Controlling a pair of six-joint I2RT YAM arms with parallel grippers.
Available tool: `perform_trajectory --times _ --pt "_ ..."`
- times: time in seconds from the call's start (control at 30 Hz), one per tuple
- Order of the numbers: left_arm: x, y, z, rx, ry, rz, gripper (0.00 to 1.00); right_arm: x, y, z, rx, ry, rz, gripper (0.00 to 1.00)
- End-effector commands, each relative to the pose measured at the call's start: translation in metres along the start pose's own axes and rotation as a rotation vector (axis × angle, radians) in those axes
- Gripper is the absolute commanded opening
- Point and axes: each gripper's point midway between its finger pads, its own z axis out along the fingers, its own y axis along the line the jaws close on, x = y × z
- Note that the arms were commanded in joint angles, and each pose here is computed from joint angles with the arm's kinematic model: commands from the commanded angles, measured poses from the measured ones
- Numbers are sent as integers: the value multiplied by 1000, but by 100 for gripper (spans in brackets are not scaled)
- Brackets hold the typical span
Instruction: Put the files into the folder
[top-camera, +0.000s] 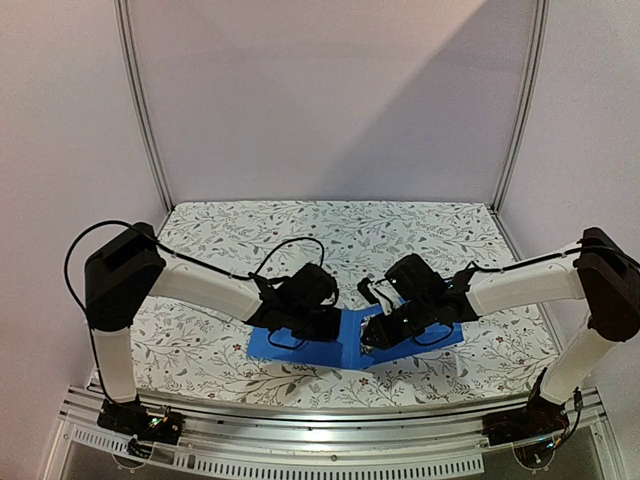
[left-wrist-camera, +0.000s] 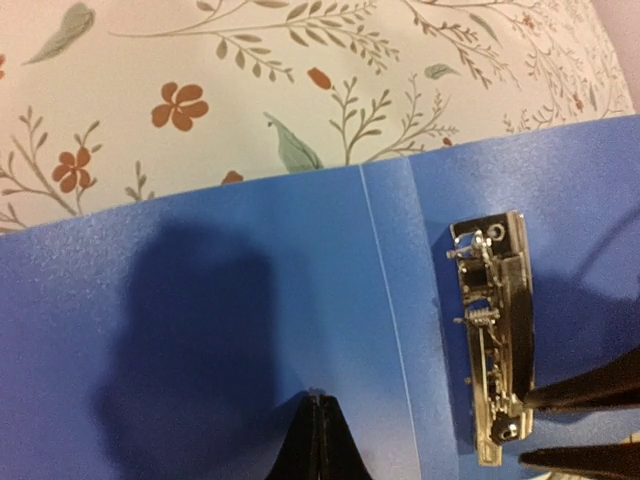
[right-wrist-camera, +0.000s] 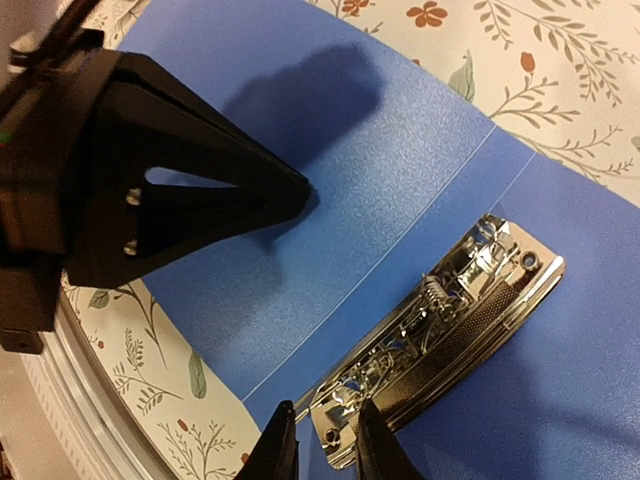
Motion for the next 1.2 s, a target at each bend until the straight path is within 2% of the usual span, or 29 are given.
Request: perform_trajectory --times 0.0,0.1,0.27,0.5,0.7,1.0,1.17 --pt "-18 -5 -19 45 -64 -13 0 12 -10 9 47 55 -3 20" --pt "-34 -23 -20 119 -108 -19 11 15 -17 11 81 61 -9 21" --pt "-43 -51 0 211 -67 -30 16 20 -20 14 89 81 -4 21" --pt "-46 -60 26 220 -34 -101 15 27 -25 15 101 89 -1 21" --pt "-51 -49 32 149 -49 -116 13 30 -27 15 103 89 1 21" --pt "-34 -19 41 -27 5 -119 14 31 -27 19 97 88 8 22" --pt "-25 -21 47 5 38 -151 13 31 -29 17 94 49 16 23"
